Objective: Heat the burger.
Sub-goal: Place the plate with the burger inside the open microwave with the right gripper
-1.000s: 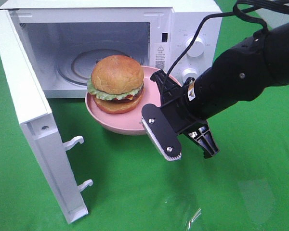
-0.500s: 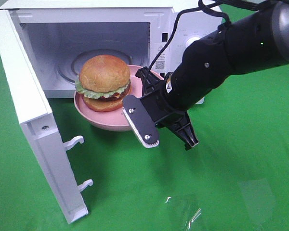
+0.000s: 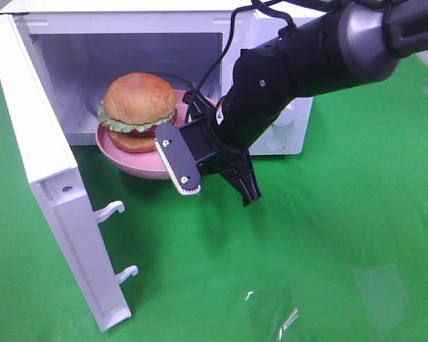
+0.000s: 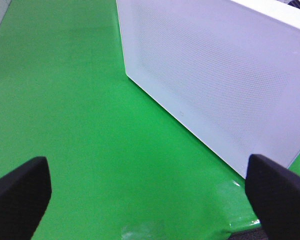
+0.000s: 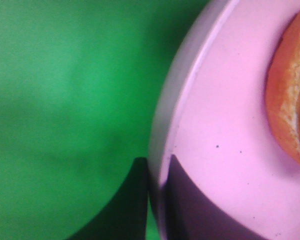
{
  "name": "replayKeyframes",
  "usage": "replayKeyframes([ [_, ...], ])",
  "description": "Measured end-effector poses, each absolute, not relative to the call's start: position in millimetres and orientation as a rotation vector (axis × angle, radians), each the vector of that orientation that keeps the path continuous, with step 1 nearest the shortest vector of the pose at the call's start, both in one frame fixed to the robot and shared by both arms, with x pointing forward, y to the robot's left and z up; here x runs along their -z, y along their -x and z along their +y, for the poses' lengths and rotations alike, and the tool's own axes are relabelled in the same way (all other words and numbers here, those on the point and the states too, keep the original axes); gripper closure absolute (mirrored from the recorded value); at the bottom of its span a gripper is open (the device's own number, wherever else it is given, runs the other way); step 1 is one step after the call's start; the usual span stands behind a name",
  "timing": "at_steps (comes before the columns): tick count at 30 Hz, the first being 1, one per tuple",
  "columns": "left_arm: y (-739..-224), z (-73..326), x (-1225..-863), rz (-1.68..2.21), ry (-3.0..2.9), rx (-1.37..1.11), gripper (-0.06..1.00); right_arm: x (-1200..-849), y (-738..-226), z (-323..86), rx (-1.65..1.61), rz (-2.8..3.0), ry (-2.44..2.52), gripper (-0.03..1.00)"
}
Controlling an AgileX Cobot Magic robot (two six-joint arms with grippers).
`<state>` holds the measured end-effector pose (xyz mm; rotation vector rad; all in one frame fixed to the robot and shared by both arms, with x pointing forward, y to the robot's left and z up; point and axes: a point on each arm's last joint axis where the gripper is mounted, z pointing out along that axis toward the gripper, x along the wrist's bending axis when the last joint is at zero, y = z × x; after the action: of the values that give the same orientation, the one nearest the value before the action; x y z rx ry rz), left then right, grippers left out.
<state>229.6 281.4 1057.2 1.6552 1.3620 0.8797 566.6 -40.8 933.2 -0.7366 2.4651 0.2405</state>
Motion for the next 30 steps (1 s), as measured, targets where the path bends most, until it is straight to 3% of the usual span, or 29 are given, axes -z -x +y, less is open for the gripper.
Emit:
replayKeyframes([
  [30,-229.6,281.4,-1057.2,1.362,-1.655,-0.880,-0.03,-923.8,-646.5,10.7,-0.220,2.501,0.422,0.92],
])
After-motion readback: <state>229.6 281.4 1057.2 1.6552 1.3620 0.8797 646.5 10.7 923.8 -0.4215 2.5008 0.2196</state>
